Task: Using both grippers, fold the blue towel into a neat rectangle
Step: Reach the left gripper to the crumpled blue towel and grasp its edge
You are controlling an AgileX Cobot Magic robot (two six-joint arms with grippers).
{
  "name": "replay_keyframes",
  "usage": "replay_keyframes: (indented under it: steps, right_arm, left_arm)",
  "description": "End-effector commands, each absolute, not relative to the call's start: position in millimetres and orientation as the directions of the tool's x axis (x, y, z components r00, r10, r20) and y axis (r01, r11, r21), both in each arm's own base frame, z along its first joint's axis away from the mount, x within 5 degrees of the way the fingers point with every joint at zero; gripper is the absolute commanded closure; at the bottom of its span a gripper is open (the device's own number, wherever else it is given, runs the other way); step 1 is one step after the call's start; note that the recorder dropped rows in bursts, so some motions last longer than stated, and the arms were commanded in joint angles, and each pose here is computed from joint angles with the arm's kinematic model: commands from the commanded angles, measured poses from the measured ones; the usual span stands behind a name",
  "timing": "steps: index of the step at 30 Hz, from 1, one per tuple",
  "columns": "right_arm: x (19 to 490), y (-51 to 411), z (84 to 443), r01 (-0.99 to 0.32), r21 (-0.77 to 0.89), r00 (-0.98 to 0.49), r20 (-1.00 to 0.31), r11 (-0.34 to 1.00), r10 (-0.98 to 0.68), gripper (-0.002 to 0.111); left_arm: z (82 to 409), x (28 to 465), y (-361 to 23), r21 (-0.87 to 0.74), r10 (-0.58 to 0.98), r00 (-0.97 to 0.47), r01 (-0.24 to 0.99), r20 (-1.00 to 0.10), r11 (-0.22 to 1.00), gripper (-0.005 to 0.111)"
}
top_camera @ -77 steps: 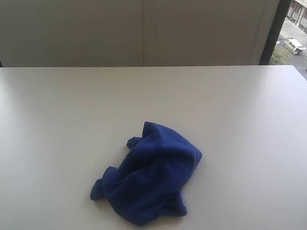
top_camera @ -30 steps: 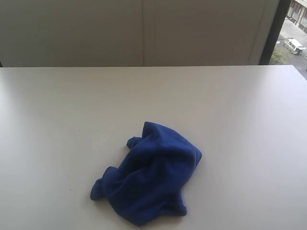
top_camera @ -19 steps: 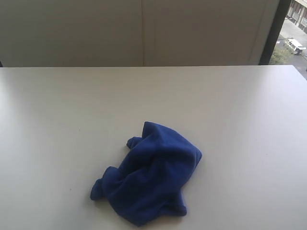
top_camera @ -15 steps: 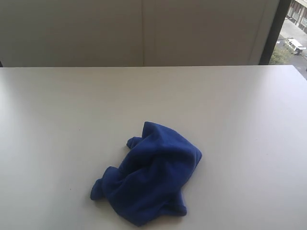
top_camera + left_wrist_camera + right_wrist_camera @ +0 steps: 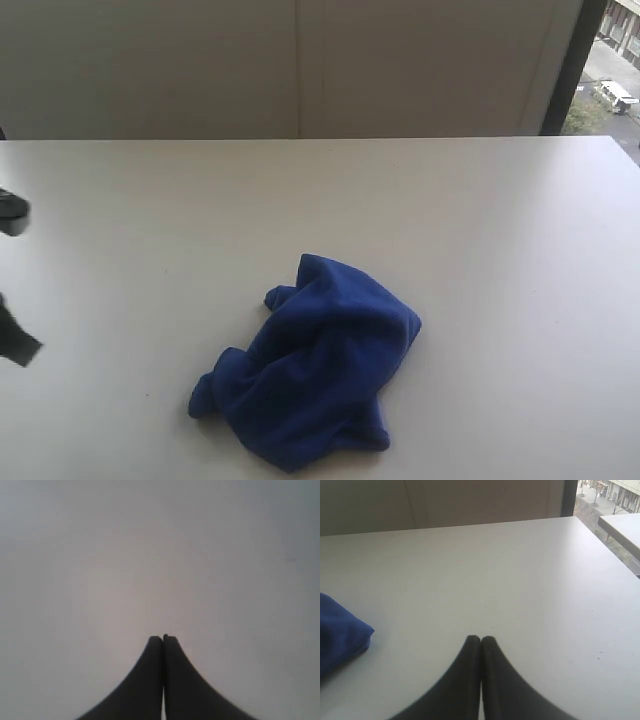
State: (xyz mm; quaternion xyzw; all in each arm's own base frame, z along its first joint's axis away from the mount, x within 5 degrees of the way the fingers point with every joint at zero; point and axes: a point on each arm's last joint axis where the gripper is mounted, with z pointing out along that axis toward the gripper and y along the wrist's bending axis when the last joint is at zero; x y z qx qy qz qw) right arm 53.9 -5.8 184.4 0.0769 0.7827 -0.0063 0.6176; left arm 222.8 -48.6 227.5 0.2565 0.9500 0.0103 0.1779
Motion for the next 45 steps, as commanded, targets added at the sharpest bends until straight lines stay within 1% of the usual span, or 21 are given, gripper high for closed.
replay_keyframes:
  steps: [1, 2, 4, 6, 13, 15, 17, 21, 24, 27, 30, 36, 45]
  right_arm:
    - [53.8, -6.0, 184.8, 0.128, 0.081, -0.214, -0.971, 0.988, 0.107, 0.108]
    - [53.8, -6.0, 184.8, 0.128, 0.081, -0.214, -0.971, 0.988, 0.107, 0.108]
    - [53.8, -6.0, 184.8, 0.128, 0.081, -0.214, -0.971, 0.988, 0.107, 0.108]
    - [53.8, -6.0, 184.8, 0.128, 0.081, -0.214, -0.971, 0.988, 0.107, 0.108]
    - [53.8, -6.0, 184.8, 0.128, 0.081, -0.214, -0.971, 0.988, 0.107, 0.108]
    - [53.8, -6.0, 184.8, 0.128, 0.081, -0.214, -0.971, 0.988, 0.107, 0.108]
    - [53.8, -6.0, 184.8, 0.128, 0.081, -0.214, -0.971, 0.988, 0.107, 0.108]
    - [53.8, -6.0, 184.8, 0.128, 0.081, -0.214, -0.971, 0.988, 0.107, 0.108]
    - [53.8, -6.0, 184.8, 0.128, 0.081, -0.214, -0.971, 0.988, 0.107, 0.108]
    - [53.8, -6.0, 184.8, 0.128, 0.081, -0.214, -0.971, 0.988, 0.107, 0.108]
    - [53.8, -6.0, 184.8, 0.128, 0.081, -0.214, -0.971, 0.988, 0.107, 0.108]
    - [53.8, -6.0, 184.8, 0.128, 0.081, -0.214, -0.971, 0.988, 0.107, 0.108]
    - [53.8, -6.0, 184.8, 0.128, 0.081, -0.214, -0.971, 0.988, 0.107, 0.108]
  left_arm:
    - [238.3, 205.9, -119.5, -0.001, 0.666, -0.633, 0.725, -0.395, 0.689, 0.107]
    - [242.1, 198.5, -140.2, 0.006, 0.696, -0.573, 0.77, -0.433, 0.638, 0.107]
    - [246.2, 186.8, -172.8, 0.006, 0.715, -0.494, 0.821, -0.494, 0.571, 0.107]
    - [240.2, 182.1, -197.5, -0.005, 0.756, -0.451, 0.86, -0.474, 0.51, 0.107]
    - [214.5, 178.7, -240.2, -0.047, 0.809, -0.423, 0.895, -0.408, 0.444, 0.107]
    - [208.0, 174.6, -251.3, -0.047, 0.825, -0.399, 0.908, -0.4, 0.416, 0.103]
    - [203.2, 170.4, -260.5, -0.045, 0.839, -0.374, 0.92, -0.396, 0.389, 0.092]
    - [191.7, 168.2, -269.8, -0.041, 0.854, -0.352, 0.93, -0.383, 0.364, 0.069]
    - [183.7, 169.5, -271.7, -0.046, 0.859, -0.358, 0.929, -0.367, 0.367, 0.063]
    - [176.0, 170.4, -273.0, -0.051, 0.865, -0.363, 0.928, -0.346, 0.369, 0.063]
    - [171.8, 171.9, -274.7, -0.047, 0.865, -0.363, 0.928, -0.348, 0.37, 0.063]
    - [172.8, 175.6, -278.2, -0.014, 0.858, -0.327, 0.936, -0.396, 0.351, 0.063]
    - [169.7, 176.0, -278.6, -0.005, 0.867, -0.308, 0.943, -0.393, 0.333, 0.063]
